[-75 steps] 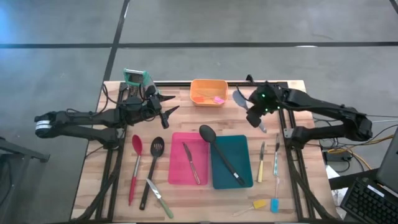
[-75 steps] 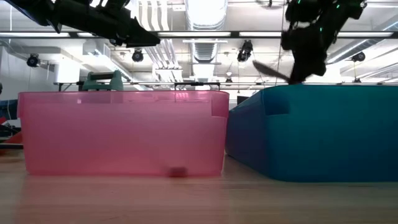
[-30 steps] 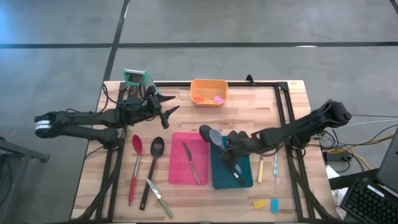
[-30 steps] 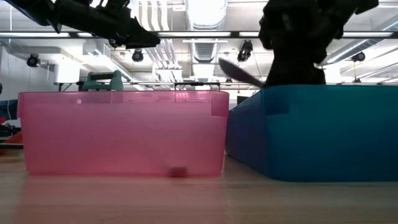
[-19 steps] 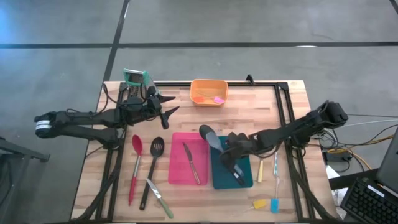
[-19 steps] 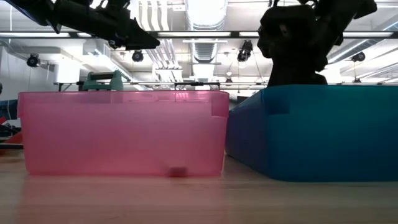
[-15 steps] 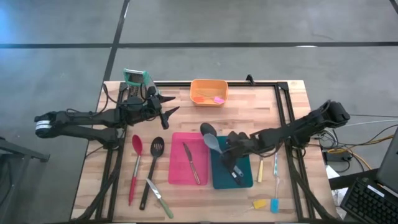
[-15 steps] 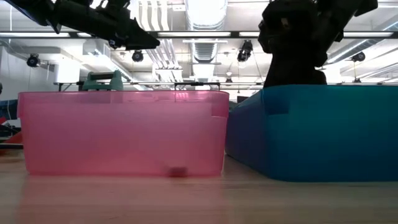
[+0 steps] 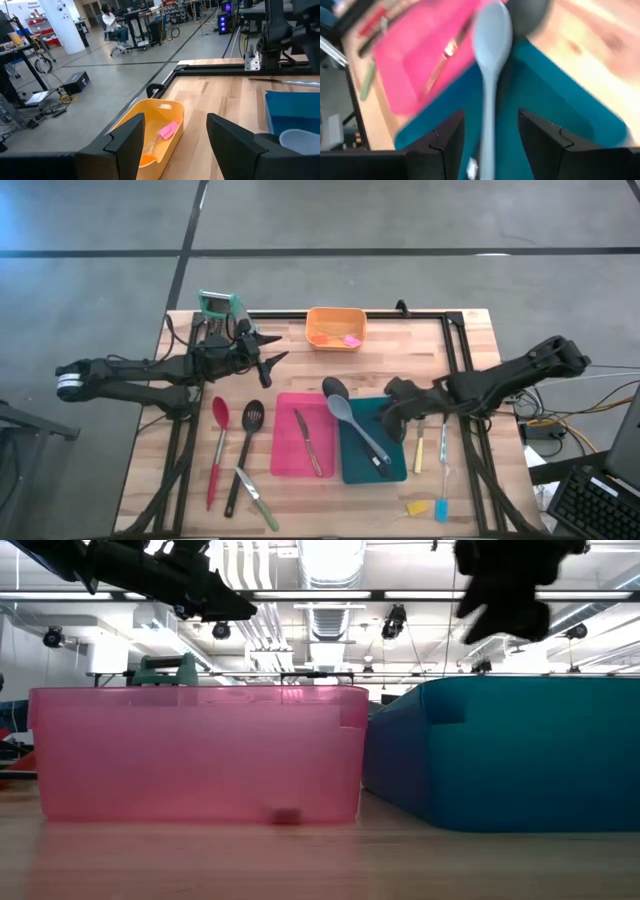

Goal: Pick & Place Kitchen Items
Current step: Put the green knife into the red bin

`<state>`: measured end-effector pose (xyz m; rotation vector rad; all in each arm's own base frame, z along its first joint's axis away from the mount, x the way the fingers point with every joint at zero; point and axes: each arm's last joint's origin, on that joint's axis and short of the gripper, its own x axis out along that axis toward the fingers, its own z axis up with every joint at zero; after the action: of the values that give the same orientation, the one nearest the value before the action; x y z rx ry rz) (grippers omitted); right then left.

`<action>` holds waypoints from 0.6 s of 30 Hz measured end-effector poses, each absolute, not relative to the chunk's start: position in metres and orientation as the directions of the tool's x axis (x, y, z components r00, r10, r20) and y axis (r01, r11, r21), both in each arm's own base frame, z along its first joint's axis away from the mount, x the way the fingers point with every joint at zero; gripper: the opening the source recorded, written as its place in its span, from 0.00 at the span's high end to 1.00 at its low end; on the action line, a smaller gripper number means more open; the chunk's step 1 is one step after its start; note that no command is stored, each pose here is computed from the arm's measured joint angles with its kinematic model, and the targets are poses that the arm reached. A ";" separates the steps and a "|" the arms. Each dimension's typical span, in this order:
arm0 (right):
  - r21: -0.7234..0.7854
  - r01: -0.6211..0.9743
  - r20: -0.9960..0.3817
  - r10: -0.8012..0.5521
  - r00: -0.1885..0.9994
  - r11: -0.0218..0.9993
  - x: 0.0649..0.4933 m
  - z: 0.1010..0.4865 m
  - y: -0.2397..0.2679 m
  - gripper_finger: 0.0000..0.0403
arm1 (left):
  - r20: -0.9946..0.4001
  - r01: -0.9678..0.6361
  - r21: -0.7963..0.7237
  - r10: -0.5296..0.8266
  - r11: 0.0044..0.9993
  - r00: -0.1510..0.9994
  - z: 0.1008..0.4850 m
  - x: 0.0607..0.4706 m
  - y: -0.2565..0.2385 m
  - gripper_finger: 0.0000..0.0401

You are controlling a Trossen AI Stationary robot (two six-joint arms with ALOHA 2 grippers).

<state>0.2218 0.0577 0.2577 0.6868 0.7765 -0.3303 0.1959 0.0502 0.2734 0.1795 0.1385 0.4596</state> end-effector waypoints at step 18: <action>0.225 0.763 -0.926 -0.112 0.362 0.606 0.159 0.249 0.068 0.76 | -0.130 -0.420 0.210 0.451 0.883 0.883 0.270 0.195 0.050 0.46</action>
<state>0.1592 0.0685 0.2490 0.7325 1.0579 -0.6331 0.1955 0.0500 0.2697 0.1788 0.1774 0.4556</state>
